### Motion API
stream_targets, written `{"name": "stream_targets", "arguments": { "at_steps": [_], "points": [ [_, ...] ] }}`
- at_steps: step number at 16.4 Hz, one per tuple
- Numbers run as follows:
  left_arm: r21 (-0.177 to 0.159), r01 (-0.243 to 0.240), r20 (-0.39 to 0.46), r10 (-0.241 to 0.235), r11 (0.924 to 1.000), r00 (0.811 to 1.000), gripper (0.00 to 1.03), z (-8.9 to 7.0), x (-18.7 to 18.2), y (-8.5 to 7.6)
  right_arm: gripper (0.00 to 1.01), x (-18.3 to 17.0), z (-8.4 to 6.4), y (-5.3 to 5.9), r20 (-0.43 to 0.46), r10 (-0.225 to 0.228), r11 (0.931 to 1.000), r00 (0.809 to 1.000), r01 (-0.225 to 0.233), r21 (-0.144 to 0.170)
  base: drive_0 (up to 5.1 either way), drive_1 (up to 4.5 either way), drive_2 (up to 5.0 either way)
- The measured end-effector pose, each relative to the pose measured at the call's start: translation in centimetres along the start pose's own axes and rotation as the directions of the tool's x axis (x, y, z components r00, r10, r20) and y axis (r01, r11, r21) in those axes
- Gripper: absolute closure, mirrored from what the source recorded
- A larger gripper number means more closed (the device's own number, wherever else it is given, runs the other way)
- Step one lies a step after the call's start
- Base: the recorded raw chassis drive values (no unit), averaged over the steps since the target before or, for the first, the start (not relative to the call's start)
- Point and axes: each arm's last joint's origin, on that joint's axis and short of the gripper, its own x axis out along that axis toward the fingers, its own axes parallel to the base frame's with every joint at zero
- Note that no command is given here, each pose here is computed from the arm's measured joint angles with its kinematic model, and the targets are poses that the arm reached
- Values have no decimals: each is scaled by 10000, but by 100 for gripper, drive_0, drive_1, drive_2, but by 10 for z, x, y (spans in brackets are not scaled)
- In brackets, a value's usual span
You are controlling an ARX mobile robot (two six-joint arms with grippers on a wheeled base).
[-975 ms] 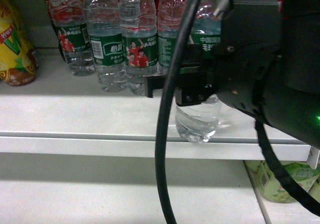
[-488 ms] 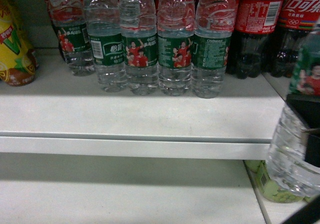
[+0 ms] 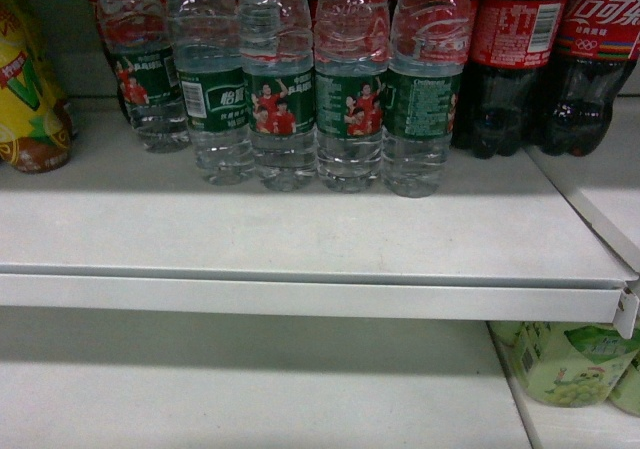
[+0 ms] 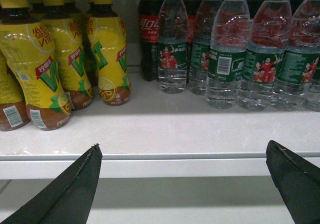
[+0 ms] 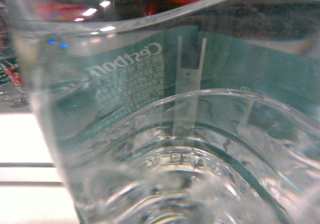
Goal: Move water from second to third shelf
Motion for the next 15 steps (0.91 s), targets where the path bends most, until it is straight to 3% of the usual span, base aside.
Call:
{"name": "stream_targets", "arguments": {
  "at_steps": [2,5,15],
  "points": [
    [0,0,0,0,10000,10000,5,0,0,0,60,-6,0,-6,-39,-449,9990,9990,449,65,0,0,0],
    [0,0,0,0,10000,10000,5,0,0,0,60,-14,3,-11,317,-776,9969,9965,771,183,0,0,0],
    [0,0,0,0,10000,10000,5,0,0,0,61,-14,-1,-15,68,-1000,9948,9950,999,175,0,0,0]
  ]
}}
